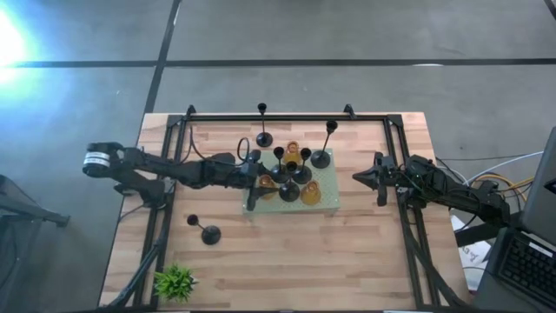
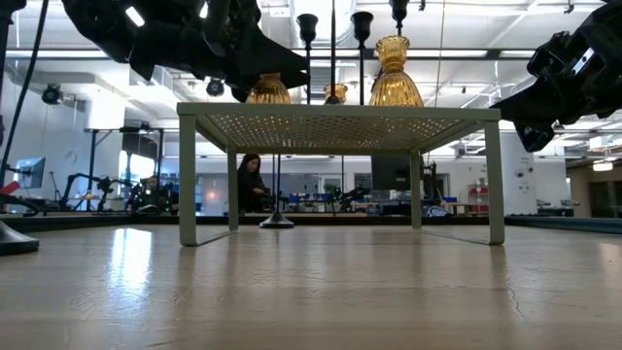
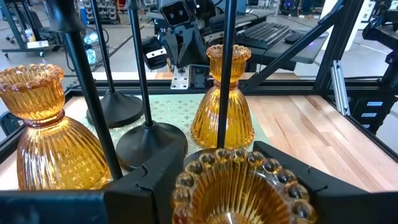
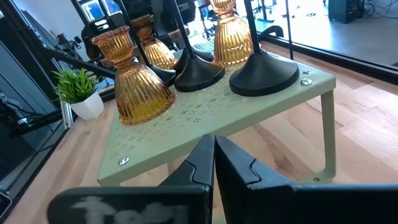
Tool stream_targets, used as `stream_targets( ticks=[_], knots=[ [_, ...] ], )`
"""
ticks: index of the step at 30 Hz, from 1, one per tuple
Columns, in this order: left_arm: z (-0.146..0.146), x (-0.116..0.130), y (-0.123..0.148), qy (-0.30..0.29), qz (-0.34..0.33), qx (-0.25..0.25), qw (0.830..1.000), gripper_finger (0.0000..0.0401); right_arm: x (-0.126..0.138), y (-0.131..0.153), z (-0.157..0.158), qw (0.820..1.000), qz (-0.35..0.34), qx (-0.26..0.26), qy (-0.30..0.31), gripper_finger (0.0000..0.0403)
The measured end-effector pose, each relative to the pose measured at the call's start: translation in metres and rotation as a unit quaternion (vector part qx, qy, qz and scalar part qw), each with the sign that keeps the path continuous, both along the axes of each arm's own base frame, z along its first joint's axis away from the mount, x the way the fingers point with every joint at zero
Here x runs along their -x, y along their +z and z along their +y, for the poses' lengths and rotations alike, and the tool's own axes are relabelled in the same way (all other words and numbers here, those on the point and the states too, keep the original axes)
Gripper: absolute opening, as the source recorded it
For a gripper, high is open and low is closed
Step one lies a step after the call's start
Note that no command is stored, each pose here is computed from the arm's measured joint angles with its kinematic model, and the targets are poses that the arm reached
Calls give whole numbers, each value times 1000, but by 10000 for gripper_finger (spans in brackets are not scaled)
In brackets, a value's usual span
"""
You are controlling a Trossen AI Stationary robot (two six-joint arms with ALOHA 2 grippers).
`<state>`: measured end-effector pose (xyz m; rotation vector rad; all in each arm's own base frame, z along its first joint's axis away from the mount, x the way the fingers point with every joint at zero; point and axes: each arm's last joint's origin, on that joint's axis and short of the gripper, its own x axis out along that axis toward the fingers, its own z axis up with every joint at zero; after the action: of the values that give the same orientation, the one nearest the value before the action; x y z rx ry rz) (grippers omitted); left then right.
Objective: Pick & Place candle stick holders
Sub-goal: Put the yellow glass on the shelf
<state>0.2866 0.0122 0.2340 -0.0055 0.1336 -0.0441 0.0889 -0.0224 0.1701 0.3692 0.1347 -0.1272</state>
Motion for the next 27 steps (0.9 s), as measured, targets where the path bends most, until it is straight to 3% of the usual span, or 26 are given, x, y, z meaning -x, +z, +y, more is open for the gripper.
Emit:
stream_targets(
  ticks=[16,27],
  knots=[
    [0,-1,3,0,16,1,1000,199,0,0,0,1000,0,0,0,8],
    [0,-2,4,-1,24,-13,1000,270,0,0,0,1000,0,0,0,8]
  ],
)
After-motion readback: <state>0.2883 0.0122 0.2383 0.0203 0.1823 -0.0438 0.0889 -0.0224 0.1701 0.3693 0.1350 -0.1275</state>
